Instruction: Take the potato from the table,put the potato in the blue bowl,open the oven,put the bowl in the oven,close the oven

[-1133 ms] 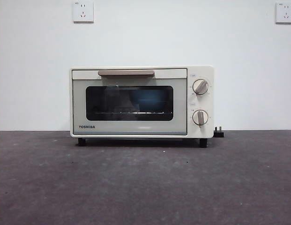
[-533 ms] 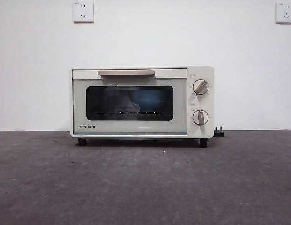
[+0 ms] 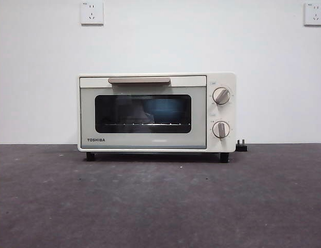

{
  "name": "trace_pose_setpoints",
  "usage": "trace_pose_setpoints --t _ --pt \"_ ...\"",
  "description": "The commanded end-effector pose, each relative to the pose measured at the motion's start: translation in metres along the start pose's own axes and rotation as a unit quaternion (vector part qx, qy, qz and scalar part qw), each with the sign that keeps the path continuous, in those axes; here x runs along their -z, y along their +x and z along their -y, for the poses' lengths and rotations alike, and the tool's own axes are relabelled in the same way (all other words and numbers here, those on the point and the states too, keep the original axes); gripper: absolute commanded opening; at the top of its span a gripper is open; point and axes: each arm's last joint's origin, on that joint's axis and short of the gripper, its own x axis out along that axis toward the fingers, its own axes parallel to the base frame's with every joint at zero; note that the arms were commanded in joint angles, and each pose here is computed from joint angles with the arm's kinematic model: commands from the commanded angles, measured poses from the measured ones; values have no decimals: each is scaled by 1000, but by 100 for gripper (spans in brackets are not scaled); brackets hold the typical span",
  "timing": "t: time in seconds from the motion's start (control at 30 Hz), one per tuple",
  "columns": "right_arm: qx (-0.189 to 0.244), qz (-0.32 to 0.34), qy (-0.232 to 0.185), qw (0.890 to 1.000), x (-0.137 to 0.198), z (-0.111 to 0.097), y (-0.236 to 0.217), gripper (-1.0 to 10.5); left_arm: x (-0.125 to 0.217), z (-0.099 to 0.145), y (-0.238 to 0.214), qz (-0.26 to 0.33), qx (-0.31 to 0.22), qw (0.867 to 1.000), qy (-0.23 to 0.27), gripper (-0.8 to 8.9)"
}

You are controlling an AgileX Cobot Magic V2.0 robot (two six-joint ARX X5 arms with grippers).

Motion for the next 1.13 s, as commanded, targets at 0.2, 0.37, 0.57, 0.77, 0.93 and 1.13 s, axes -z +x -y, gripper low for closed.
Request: trace_pose_setpoints --t 0.2,0.37,0.57,0.77,0.93,1.13 --pt "-10 170 60 983 74 -16 83 1 3 0 2 -7 -2 1000 6 -4" --pt "10 198 62 978 123 -24 112 1 3 0 2 -7 -2 1000 6 -4" --pt "36 201 87 975 170 -30 144 1 3 0 2 -8 -2 1000 6 -4" --pt "52 180 131 973 195 -33 161 1 3 0 2 -8 -2 1000 6 -4" --pt "51 141 139 979 207 -36 167 1 4 0 2 -9 -2 1000 6 -4" --pt "71 98 133 984 215 -36 169 1 4 0 2 -9 -2 1000 6 -4"
